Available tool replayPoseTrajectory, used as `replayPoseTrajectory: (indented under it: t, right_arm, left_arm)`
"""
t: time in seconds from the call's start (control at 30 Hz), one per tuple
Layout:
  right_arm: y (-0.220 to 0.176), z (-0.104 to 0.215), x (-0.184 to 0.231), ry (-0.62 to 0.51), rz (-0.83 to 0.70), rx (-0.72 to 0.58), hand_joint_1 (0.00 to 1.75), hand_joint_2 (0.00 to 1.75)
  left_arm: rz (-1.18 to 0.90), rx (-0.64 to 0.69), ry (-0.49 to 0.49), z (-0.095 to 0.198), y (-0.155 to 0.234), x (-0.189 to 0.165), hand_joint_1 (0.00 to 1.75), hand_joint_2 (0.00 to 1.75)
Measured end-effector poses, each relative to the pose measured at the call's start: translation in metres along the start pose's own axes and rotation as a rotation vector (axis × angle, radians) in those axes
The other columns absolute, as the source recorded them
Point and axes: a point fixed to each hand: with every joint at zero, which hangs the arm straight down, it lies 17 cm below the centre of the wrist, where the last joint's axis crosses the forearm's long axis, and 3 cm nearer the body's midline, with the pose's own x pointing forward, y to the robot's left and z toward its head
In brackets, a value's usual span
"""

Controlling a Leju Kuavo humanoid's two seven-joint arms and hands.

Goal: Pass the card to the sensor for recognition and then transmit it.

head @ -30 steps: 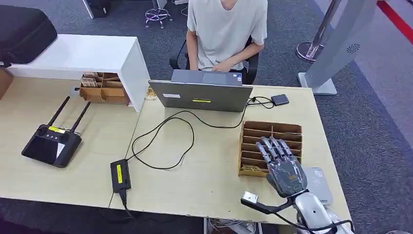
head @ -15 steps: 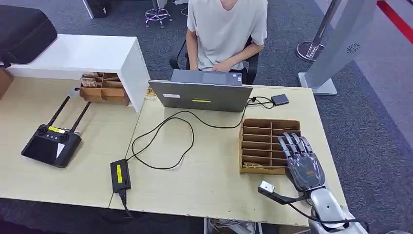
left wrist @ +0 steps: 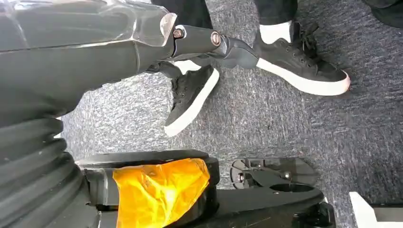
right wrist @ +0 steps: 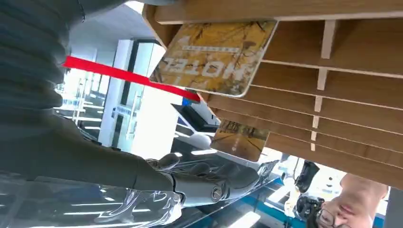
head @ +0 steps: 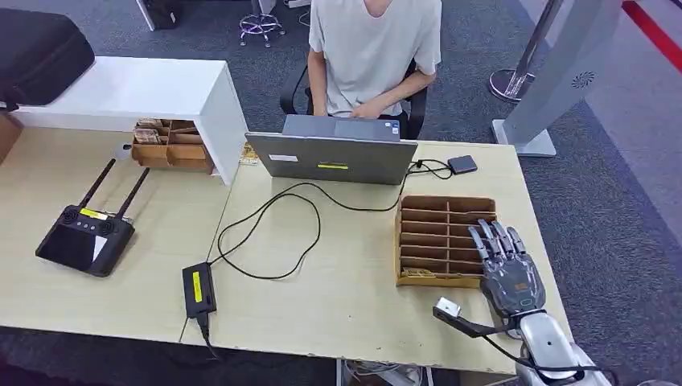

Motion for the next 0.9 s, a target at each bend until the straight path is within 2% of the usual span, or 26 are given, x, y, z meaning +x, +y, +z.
replayPoseTrajectory:
  t: [0.2, 0.23, 0.27, 0.9]
  right_arm:
    - [-0.0001, 0.0019, -0.0018, 0.006, -0.001, 0.000, 0.00, 1.75]
    - [0.0002, 0.0021, -0.0018, 0.006, -0.001, 0.001, 1.55, 1.75]
    - [0.0003, 0.0023, -0.0018, 0.006, -0.002, 0.001, 1.75, 1.75]
    - [-0.0050, 0.0048, -0.0054, 0.010, -0.004, -0.015, 1.75, 1.75]
  left_arm:
    - [0.002, 0.000, 0.002, 0.0000, 0.0001, -0.0003, 0.00, 1.75]
    - [0.002, 0.000, 0.002, 0.0000, 0.0001, -0.0003, 0.00, 1.75]
    - [0.003, 0.000, 0.002, 0.0000, 0.0001, -0.0004, 0.00, 1.75]
    - [0.012, 0.002, 0.005, 0.0000, 0.0003, -0.0008, 0.00, 1.75]
